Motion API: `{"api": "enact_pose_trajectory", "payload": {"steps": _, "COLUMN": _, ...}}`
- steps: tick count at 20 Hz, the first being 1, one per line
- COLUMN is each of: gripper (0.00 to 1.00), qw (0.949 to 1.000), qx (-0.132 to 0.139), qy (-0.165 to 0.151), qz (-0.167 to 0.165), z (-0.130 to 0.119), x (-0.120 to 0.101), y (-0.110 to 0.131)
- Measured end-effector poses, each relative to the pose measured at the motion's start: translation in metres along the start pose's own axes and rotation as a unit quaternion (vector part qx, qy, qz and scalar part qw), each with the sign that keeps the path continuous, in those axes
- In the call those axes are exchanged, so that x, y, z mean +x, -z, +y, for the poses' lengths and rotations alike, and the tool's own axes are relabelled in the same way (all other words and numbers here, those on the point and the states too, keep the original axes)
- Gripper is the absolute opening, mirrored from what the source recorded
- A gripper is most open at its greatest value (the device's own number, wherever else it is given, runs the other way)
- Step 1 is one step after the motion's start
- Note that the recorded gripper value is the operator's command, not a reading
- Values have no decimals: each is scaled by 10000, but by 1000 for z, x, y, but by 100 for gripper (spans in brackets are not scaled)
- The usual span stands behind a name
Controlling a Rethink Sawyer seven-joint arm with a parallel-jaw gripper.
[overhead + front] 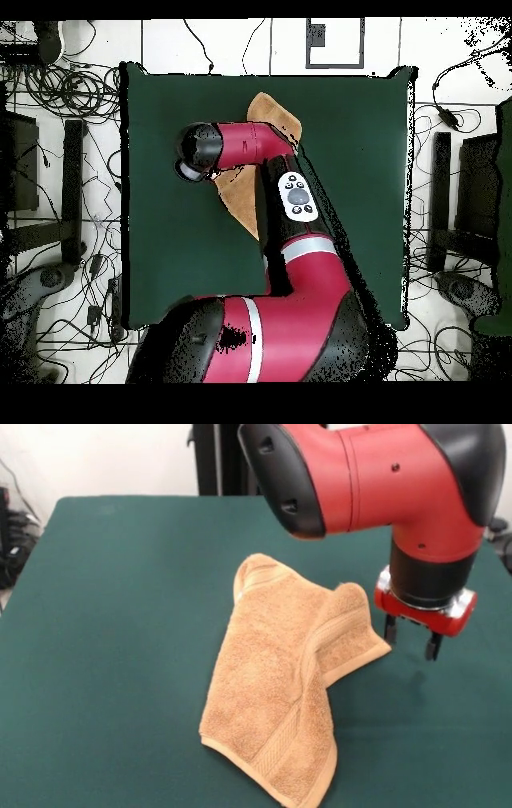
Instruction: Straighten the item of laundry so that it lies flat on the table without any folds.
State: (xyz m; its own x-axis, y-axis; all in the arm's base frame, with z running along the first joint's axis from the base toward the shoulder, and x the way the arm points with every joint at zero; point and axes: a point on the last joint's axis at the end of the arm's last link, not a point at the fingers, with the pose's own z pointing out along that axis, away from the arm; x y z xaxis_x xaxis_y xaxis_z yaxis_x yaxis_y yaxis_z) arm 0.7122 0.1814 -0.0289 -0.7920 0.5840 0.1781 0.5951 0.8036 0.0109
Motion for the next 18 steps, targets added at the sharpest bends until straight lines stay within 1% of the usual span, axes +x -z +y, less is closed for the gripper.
{"api": "enact_pose_trajectory", "payload": {"steps": 4, "gripper": 100, "qw": 10000, "qx": -3, "qy": 6, "qz": -3, "z": 2, "x": 0, "y": -2}}
{"api": "enact_pose_trajectory", "payload": {"steps": 6, "gripper": 100, "qw": 10000, "qx": 30, "qy": 8, "qz": 11, "z": 2, "x": 0, "y": -7}}
{"api": "enact_pose_trajectory", "payload": {"steps": 10, "gripper": 100, "qw": 9995, "qx": 300, "qy": 122, "qz": 56, "z": 4, "x": 7, "y": -21}}
{"api": "enact_pose_trajectory", "payload": {"steps": 13, "gripper": 100, "qw": 9980, "qx": 559, "qy": 299, "qz": 26, "z": 11, "x": 19, "y": -24}}
{"api": "enact_pose_trajectory", "payload": {"steps": 15, "gripper": 100, "qw": 9970, "qx": 678, "qy": 386, "qz": 7, "z": 14, "x": 25, "y": -28}}
{"api": "enact_pose_trajectory", "payload": {"steps": 16, "gripper": 100, "qw": 9962, "qx": 755, "qy": 437, "qz": -64, "z": 17, "x": 27, "y": -27}}
{"api": "enact_pose_trajectory", "payload": {"steps": 18, "gripper": 100, "qw": 9959, "qx": 777, "qy": 447, "qz": -88, "z": 18, "x": 26, "y": -27}}
